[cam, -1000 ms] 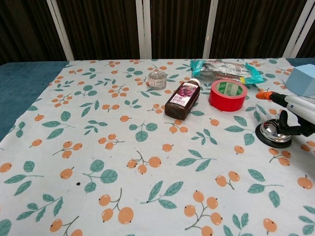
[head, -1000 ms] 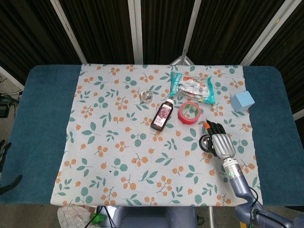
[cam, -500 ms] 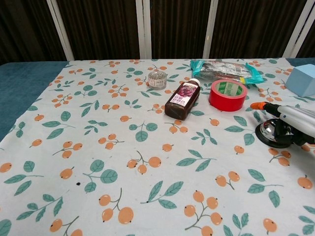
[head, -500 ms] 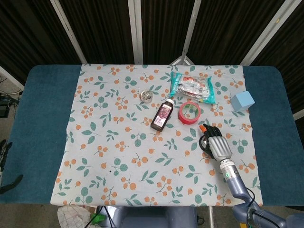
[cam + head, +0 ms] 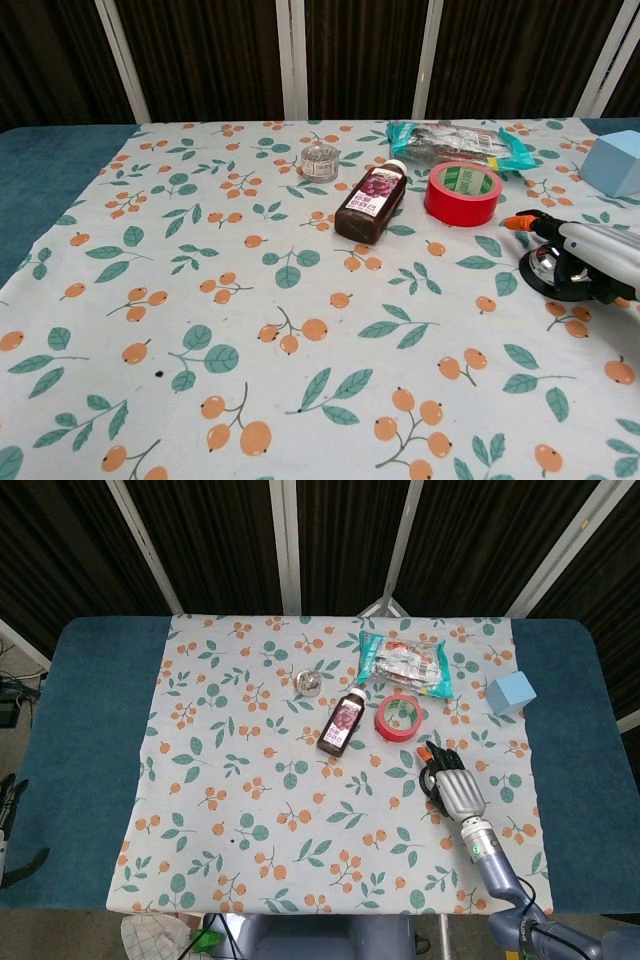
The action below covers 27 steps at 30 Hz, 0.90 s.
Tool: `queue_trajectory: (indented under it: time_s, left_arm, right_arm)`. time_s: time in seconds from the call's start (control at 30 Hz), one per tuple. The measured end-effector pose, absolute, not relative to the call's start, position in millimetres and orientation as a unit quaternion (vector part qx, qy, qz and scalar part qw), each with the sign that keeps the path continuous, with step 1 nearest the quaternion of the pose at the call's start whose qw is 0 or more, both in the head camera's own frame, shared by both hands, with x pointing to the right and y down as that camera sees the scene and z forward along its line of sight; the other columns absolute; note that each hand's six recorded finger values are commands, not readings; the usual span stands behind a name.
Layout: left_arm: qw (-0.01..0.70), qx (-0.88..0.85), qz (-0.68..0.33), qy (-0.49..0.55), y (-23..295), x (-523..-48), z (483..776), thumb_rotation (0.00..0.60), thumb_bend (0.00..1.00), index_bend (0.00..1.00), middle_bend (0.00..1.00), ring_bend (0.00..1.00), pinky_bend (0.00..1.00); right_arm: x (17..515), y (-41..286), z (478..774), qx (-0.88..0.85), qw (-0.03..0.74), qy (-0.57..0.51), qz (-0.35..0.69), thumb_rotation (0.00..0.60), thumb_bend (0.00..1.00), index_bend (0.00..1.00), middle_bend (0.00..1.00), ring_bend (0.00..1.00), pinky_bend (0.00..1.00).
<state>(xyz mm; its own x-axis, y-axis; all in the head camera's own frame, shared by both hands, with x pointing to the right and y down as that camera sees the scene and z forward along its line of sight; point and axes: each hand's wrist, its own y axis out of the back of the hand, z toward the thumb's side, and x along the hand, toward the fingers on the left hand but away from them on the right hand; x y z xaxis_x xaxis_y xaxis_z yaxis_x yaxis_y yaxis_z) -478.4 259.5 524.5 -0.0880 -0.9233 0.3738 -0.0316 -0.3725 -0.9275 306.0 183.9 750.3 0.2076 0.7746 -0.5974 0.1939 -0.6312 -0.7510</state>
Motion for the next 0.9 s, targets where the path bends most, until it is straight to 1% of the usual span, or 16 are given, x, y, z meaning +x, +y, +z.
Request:
queue_trajectory:
  time_s: [0.27,0.53,0.63,0.77,0.9]
  left_arm:
    - [0.368,-0.566,-0.605,0.422,259,-479,525,0.6,0.29,0.08,0.0,0.0,0.09]
    - [0.367,-0.566,-0.606,0.422,259,-479,525,0.6,0.29,0.08,0.0,0.0,0.09]
    - [0.367,-0.566,-0.604,0.423,260,-479,524,0.6,0.3,0.08,0.0,0.0,0.09]
    - [0.367,-0.567,-0.603,0.425,260,-480,523,0.6,0.29,0.08,0.0,0.0,0.09]
    - [0.366,-0.567,-0.603,0.425,260,-480,522,0.6,0.29,0.08,0.0,0.0,0.09]
  right_arm:
    - [305,186,751,-0.731,0.269,-0.309,0.545,0.6,1.0,0.05,0.02,0.0,0.0]
    - [299,172,730,-0.731,0.28,-0.342,0.519,0.6,1.0,0.05,0.02,0.0,0.0]
    - [298,159,710,-0.728,0.291,-0.376,0.494,0.6,1.0,0.05,0.02,0.0,0.0]
    - [304,141,671,-0.721,0.301,-0.437,0.445,0.6,1.0,0.05,0.02,0.0,0.0]
    - [318,134,638,-0.716,0.305,-0.47,0.416,0.6,1.0,0.05,0.02,0.0,0.0]
